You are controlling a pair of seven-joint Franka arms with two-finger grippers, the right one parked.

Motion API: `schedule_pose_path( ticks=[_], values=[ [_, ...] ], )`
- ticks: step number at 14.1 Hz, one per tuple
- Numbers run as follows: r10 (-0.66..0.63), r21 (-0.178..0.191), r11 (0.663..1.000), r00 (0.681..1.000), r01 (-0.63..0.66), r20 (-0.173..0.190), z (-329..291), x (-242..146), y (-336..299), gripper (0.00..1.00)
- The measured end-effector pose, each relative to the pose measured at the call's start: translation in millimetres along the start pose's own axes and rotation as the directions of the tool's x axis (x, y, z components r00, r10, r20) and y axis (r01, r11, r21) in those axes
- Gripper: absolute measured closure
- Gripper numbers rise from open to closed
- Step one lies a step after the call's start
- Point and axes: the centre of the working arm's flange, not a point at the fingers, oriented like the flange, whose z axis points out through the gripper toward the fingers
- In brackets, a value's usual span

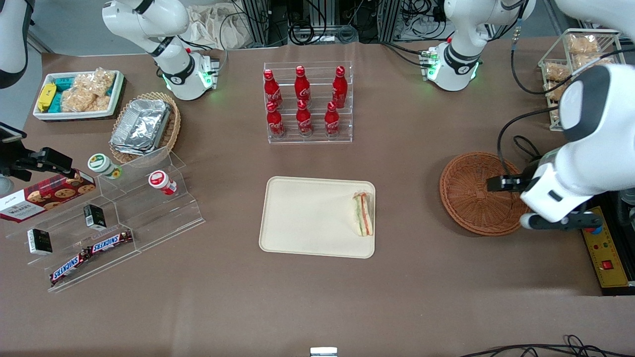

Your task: Place sandwich from basket to tray

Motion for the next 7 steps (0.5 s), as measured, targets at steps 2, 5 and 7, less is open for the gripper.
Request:
schedule_pose_path(
  ticks=[2,5,7],
  values=[
    [0.02,-0.003,1.0,1.0,-0.02,-0.015,-11.1,-4.9,-13.7,0.01],
    [0.026,-0.004,1.0,1.0,-0.026,-0.015,-11.5,-5.6,-16.3,0.01],
    [0.027,-0.004,1.0,1.0,-0.027,-0.015,-11.5,-5.6,-15.8,0.01]
  ],
)
